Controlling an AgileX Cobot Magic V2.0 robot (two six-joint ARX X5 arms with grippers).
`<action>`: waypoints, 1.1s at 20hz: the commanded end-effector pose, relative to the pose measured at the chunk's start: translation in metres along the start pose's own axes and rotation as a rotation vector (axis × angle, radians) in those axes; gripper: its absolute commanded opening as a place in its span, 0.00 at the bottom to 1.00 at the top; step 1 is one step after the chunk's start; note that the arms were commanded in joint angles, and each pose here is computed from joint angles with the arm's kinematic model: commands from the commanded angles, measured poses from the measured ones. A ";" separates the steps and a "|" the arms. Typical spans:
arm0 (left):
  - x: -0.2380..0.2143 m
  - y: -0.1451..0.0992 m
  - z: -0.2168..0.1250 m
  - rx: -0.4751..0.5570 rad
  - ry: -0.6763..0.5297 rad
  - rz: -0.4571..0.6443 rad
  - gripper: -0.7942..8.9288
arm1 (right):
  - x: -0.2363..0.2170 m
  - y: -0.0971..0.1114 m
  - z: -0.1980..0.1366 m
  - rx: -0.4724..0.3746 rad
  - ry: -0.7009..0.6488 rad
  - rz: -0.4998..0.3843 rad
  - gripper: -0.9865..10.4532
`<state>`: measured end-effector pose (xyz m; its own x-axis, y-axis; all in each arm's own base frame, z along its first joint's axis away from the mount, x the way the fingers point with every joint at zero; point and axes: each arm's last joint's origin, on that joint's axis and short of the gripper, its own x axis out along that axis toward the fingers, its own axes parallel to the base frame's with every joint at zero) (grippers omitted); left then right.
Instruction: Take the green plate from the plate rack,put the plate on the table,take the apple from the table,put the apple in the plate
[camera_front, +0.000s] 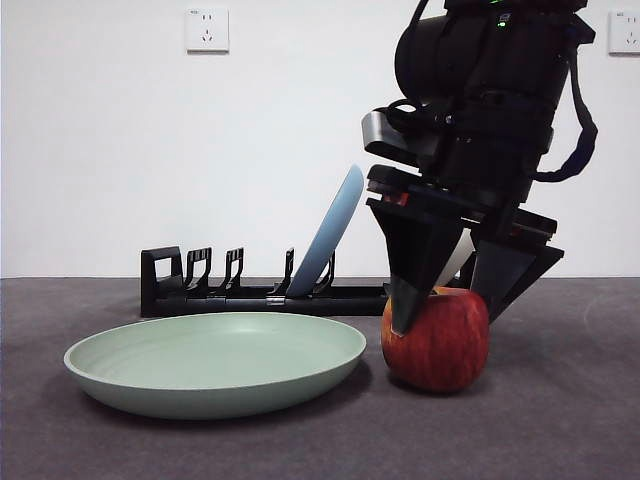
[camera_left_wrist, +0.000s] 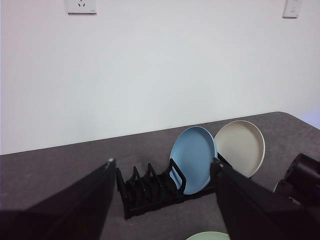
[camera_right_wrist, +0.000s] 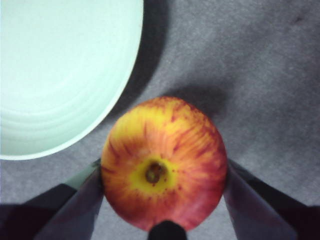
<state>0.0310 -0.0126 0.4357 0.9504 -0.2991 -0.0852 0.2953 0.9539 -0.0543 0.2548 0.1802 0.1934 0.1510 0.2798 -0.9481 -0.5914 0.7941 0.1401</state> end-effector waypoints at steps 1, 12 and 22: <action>0.000 0.000 -0.001 -0.007 0.000 0.006 0.40 | -0.019 0.005 0.008 0.020 -0.079 0.014 0.08; 0.000 0.000 -0.002 -0.001 0.010 0.004 0.40 | -0.074 0.078 0.058 -0.193 -0.432 0.118 0.08; 0.000 0.000 -0.005 -0.005 0.036 0.007 0.40 | 0.043 0.088 0.062 -0.197 -0.135 0.096 0.08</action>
<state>0.0307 -0.0123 0.4317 0.9472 -0.2965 -0.1219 0.2927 0.9550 -0.0477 0.2603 0.2951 0.1913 0.2018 0.4514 -0.8692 -0.7571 0.6349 0.1539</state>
